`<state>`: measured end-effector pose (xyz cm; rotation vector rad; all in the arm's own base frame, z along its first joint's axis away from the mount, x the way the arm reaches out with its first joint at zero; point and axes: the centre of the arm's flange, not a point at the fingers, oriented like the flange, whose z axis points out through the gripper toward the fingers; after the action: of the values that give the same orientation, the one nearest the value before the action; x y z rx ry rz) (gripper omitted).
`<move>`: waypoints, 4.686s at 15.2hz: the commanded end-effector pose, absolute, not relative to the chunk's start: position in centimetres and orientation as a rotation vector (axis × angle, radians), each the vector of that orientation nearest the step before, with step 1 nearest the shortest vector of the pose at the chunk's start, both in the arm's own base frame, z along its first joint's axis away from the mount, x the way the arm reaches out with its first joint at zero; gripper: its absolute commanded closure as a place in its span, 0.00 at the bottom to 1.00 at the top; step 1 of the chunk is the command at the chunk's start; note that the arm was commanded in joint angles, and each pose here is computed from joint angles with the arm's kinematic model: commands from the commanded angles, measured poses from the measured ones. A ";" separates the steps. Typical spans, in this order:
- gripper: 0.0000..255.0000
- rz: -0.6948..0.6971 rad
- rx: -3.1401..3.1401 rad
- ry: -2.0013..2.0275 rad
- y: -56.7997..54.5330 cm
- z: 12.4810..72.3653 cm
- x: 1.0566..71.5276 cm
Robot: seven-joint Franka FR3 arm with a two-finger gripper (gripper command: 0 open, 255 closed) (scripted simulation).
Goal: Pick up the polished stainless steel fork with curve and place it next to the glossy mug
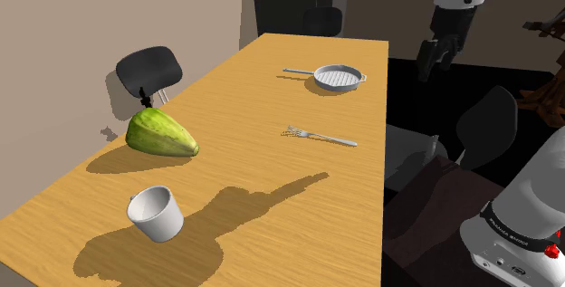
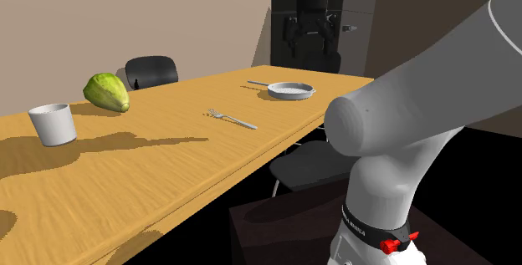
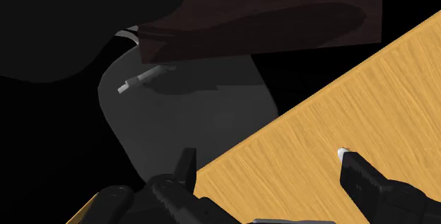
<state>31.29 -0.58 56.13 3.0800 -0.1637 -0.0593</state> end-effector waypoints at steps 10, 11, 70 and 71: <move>0.00 -0.022 3.110 0.039 4.6 49.8 39.2; 0.00 -0.017 3.113 0.062 5.2 49.1 40.0; 1.00 0.063 3.127 0.488 19.8 41.0 54.1; 1.00 0.063 3.127 0.488 19.8 41.5 54.1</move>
<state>54.17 19.74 40.96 3.1273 0.4887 0.0634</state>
